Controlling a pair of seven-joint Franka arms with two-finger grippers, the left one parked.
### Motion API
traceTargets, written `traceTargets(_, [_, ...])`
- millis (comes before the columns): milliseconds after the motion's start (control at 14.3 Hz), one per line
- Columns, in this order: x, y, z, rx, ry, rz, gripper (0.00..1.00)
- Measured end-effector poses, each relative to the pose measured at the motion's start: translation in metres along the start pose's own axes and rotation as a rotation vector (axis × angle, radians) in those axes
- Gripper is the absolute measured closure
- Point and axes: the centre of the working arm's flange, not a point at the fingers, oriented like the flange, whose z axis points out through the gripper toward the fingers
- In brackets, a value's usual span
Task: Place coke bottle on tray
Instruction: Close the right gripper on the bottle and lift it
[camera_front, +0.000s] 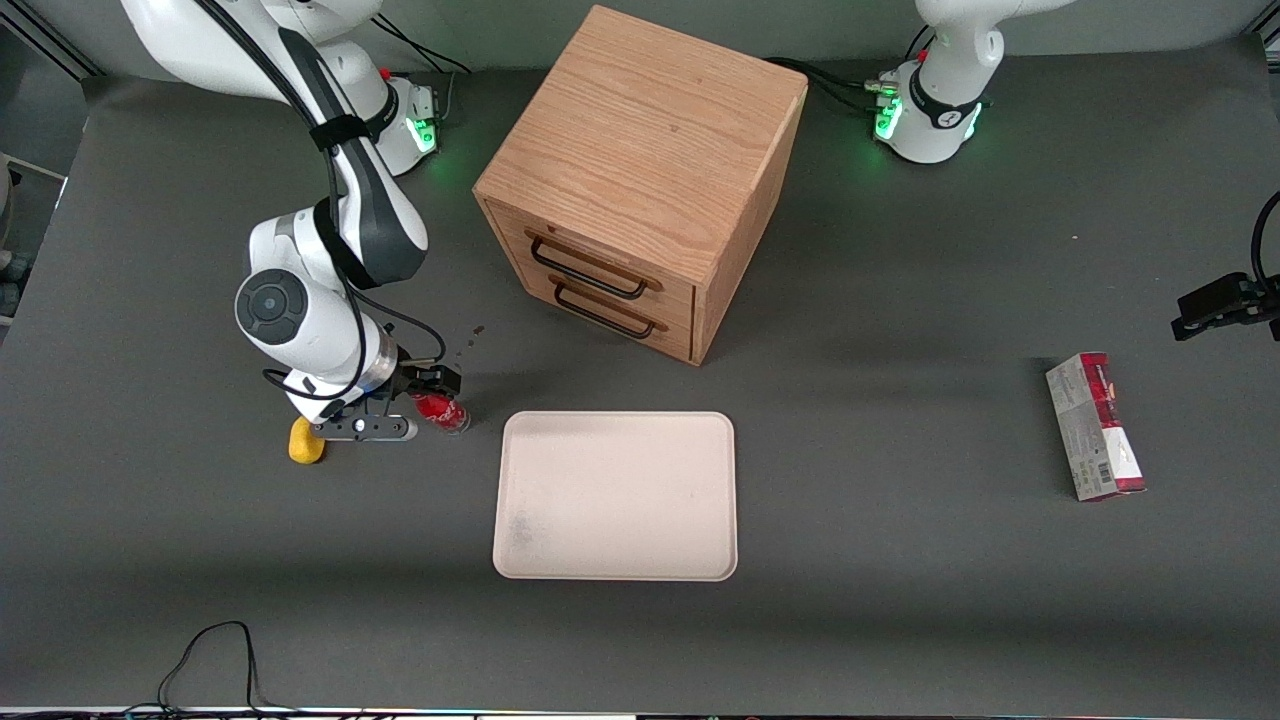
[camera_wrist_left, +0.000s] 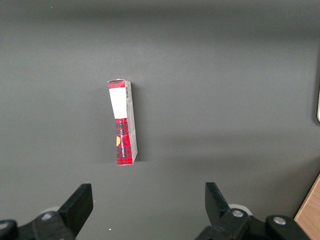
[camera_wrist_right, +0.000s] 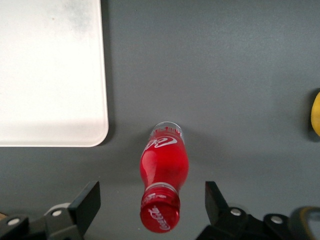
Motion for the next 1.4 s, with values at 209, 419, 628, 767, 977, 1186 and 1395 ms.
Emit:
traceTargets(209, [-0.002, 0.001, 0.005, -0.003, -0.007, 0.001, 0.35])
traceTargets(419, [-0.002, 0.002, 0.005, -0.004, -0.007, 0.001, 0.68])
traceTargets(628, [-0.001, 0.002, 0.004, -0.003, -0.004, 0.003, 0.69])
traceTargets(767, [0.0, 0.002, 0.002, -0.001, 0.002, 0.003, 0.69])
traceTargets(977, [0.009, 0.0, -0.023, -0.001, -0.005, 0.004, 0.69])
traceTargets(1186, [0.022, -0.003, -0.086, -0.021, -0.026, -0.005, 0.69])
traceTargets(1395, [0.024, 0.0, -0.147, -0.04, -0.035, -0.006, 0.69])
